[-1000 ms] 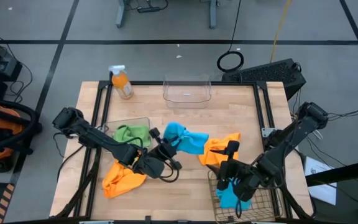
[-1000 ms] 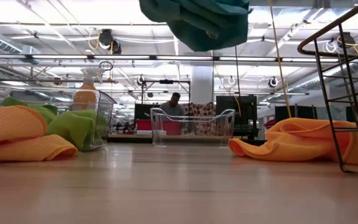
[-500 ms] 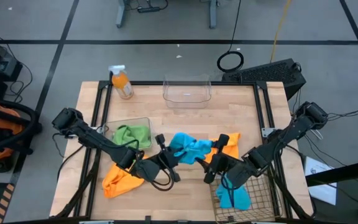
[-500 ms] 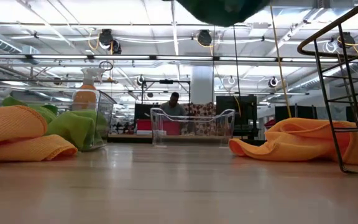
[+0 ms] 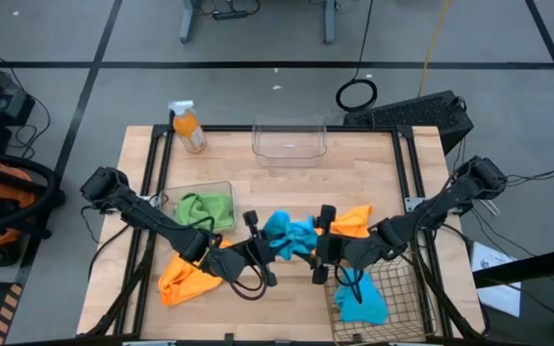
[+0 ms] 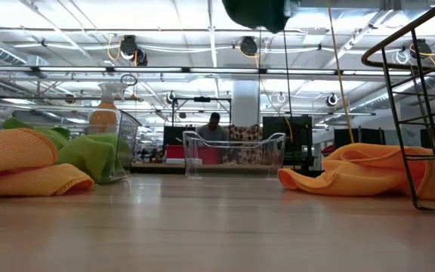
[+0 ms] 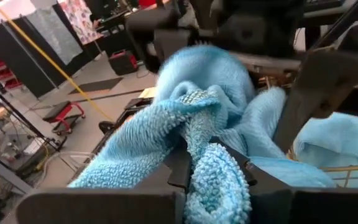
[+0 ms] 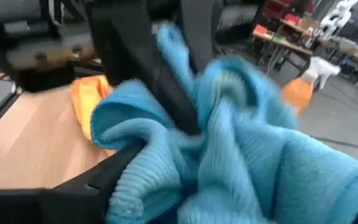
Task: Sort microfiber towel by color & place in baskets
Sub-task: Put the blue microfiber towel into the wire basket
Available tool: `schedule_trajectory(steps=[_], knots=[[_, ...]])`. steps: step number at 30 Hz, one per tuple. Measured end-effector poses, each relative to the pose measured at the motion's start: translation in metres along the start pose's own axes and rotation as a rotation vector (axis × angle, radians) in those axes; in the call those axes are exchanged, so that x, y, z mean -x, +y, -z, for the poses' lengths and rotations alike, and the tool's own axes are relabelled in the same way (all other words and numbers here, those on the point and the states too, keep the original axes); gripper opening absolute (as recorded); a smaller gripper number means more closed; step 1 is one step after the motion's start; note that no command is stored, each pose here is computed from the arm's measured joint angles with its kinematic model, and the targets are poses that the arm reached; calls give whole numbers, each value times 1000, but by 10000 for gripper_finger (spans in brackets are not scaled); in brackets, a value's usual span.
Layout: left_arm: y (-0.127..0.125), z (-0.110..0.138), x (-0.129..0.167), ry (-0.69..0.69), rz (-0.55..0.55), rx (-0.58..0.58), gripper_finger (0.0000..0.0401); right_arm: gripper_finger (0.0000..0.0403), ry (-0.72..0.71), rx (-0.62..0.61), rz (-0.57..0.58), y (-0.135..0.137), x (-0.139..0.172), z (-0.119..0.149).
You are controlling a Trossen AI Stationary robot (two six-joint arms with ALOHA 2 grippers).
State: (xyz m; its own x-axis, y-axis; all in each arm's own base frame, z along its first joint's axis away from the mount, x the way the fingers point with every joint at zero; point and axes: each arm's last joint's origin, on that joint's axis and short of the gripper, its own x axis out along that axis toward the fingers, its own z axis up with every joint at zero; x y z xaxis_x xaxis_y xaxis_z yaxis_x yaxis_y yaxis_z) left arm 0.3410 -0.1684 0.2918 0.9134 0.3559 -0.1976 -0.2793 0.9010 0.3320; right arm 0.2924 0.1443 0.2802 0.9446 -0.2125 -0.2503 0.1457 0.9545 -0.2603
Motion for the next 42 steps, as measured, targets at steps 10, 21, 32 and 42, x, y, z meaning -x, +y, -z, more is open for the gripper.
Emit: schedule_trajectory(steps=[10,21,32,42], knots=[[-3,-1,1,-12,75,-11,40,255,-37,-68,-7,3,-1,26],[-3,0,1,-9,83,-14,41,114,-49,-62,-8,3,-1,26],[-6,12,3,94,150,-34,107,13,-44,-63,-15,6,2,27],[-6,13,3,99,143,-47,259,10,-38,-104,-37,13,8,28]])
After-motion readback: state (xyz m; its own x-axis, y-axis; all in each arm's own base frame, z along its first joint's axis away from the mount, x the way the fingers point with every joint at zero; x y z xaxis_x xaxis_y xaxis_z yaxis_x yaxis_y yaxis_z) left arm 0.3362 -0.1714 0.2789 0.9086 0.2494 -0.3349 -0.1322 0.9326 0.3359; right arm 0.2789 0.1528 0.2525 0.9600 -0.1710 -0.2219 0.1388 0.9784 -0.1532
